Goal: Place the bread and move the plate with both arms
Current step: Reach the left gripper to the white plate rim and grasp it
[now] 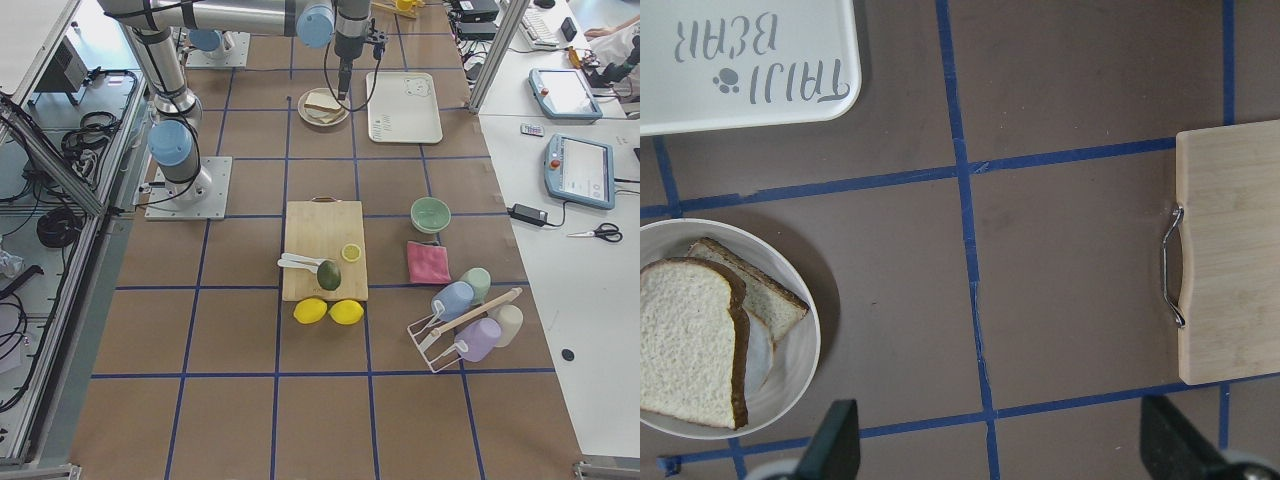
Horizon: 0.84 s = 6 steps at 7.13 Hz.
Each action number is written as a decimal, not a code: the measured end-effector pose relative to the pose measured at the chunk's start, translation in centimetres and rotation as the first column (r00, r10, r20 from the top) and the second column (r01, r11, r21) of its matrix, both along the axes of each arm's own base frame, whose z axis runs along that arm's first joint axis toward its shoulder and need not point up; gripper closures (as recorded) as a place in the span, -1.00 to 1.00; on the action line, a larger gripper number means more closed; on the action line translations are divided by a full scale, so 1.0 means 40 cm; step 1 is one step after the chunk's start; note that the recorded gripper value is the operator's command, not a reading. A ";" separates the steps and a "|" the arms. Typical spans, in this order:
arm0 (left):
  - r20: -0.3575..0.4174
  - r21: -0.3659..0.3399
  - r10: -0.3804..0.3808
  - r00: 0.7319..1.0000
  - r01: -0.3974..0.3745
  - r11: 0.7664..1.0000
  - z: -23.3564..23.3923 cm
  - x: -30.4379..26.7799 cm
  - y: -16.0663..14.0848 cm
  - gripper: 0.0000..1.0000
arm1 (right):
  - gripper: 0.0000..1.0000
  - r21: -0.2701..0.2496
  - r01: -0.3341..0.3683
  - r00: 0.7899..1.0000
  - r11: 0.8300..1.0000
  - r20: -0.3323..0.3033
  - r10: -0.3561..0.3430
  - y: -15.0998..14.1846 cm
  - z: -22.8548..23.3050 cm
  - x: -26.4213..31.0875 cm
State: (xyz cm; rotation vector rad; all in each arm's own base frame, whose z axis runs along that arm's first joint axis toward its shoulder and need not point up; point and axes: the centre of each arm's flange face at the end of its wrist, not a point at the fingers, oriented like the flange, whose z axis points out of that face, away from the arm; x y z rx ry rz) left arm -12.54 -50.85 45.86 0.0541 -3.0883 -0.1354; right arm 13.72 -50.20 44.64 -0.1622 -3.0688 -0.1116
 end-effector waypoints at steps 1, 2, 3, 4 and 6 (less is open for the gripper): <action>0.007 0.006 0.055 0.998 -0.055 0.998 -0.101 -0.049 -0.003 -1.00 | -1.00 0.020 -0.012 1.000 1.000 -0.007 0.012 0.009 0.013 -0.017; 0.013 0.001 0.103 0.995 -0.104 0.995 -0.211 -0.109 0.008 -1.00 | -1.00 0.035 -0.028 1.000 0.999 -0.009 0.028 0.014 0.019 -0.024; 0.018 0.000 0.134 0.991 -0.134 0.991 -0.330 -0.162 0.030 -1.00 | -1.00 0.041 -0.038 0.999 0.998 -0.007 0.039 0.018 0.024 -0.025; 0.019 0.003 0.154 0.988 -0.154 0.988 -0.431 -0.203 0.055 -1.00 | -1.00 0.039 -0.041 0.999 0.998 -0.001 0.041 0.023 0.032 -0.023; 0.012 0.041 0.180 0.984 -0.180 0.983 -0.569 -0.305 0.106 -0.81 | -1.00 0.029 -0.043 0.999 0.999 0.007 0.043 0.031 0.048 -0.018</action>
